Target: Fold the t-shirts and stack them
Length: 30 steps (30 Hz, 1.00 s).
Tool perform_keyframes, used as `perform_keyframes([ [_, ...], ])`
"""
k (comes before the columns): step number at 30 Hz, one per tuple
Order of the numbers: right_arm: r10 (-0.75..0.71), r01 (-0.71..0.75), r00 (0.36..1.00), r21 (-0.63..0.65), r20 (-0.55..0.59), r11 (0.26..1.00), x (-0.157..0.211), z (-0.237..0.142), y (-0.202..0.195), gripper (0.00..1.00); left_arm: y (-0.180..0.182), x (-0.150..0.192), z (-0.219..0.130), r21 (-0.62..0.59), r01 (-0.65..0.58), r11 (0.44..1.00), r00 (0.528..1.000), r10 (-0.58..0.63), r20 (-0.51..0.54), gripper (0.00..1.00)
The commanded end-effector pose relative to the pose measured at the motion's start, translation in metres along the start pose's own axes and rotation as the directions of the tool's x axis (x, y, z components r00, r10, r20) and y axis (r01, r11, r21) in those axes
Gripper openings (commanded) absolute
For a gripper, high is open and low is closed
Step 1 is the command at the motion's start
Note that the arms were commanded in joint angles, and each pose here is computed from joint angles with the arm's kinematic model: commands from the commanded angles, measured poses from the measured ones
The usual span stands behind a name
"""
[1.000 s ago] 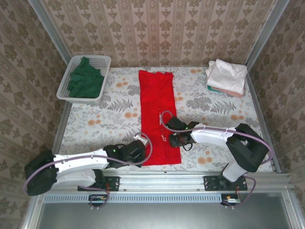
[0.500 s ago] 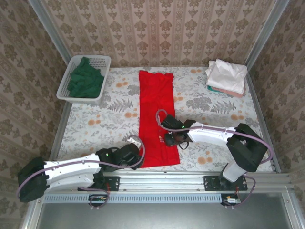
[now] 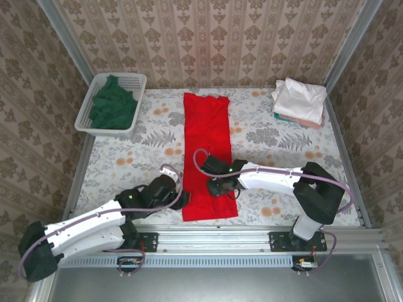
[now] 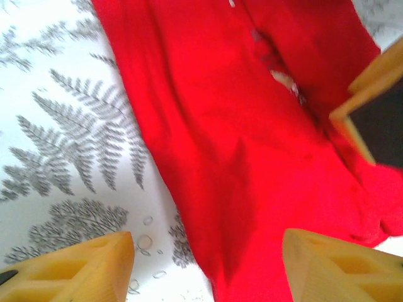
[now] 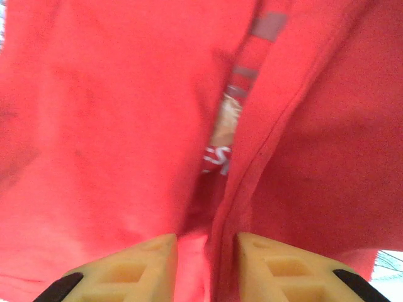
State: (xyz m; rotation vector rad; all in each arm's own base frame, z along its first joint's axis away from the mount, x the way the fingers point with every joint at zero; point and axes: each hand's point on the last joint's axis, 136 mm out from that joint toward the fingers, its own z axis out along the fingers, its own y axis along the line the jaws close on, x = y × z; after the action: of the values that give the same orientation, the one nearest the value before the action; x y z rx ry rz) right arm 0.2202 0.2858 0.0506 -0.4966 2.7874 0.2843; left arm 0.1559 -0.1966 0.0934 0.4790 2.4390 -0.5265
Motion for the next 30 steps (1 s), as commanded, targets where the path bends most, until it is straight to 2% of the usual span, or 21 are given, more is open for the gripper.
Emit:
perform_keyframes([
  [1, -0.009, 0.010, 0.999, 0.024, -0.040, 1.000, 0.007, 0.003, 0.000, 0.32, 0.007, -0.007, -0.006, -0.001, -0.025, 1.000, 1.000, 0.025, 0.007, 0.65],
  [6, -0.027, 0.024, 0.999, -0.086, -0.034, 0.996, 0.000, 0.009, 0.035, 0.31, 0.021, -0.009, -0.007, -0.001, 0.030, 1.000, 0.999, -0.030, 0.030, 0.65],
  [9, -0.062, 0.059, 0.998, -0.134, -0.013, 0.989, -0.006, 0.002, 0.058, 0.32, 0.023, -0.008, -0.007, 0.015, 0.045, 0.999, 0.999, -0.045, 0.026, 0.65],
  [13, -0.086, 0.090, 0.996, -0.213, 0.026, 0.973, -0.010, -0.020, 0.073, 0.36, 0.022, -0.005, -0.006, 0.017, 0.045, 0.999, 0.999, -0.045, 0.006, 0.72],
  [17, -0.077, 0.092, 0.993, -0.170, 0.095, 0.981, -0.009, -0.046, 0.051, 0.38, 0.020, -0.002, -0.002, 0.034, 0.061, 0.998, 0.998, -0.061, -0.008, 0.78],
  [19, -0.057, 0.071, 0.992, -0.125, 0.108, 0.990, -0.001, -0.048, 0.033, 0.34, 0.017, 0.001, 0.000, 0.053, 0.078, 0.995, 0.997, -0.078, -0.015, 0.78],
  [22, -0.033, 0.047, 0.995, -0.151, 0.094, 0.987, 0.018, -0.039, 0.025, 0.26, 0.007, 0.008, 0.004, 0.104, 0.094, 0.990, 0.995, -0.092, -0.027, 0.77],
  [26, -0.018, 0.023, 0.999, -0.200, 0.029, 0.980, 0.043, -0.015, 0.032, 0.23, -0.003, 0.029, 0.014, 0.124, 0.108, 0.986, 0.992, -0.099, -0.082, 0.77],
  [30, -0.050, 0.046, 0.998, -0.148, -0.029, 0.988, 0.062, 0.008, 0.033, 0.23, -0.002, 0.055, 0.025, 0.108, 0.153, 0.982, 0.980, -0.137, -0.146, 0.76],
])
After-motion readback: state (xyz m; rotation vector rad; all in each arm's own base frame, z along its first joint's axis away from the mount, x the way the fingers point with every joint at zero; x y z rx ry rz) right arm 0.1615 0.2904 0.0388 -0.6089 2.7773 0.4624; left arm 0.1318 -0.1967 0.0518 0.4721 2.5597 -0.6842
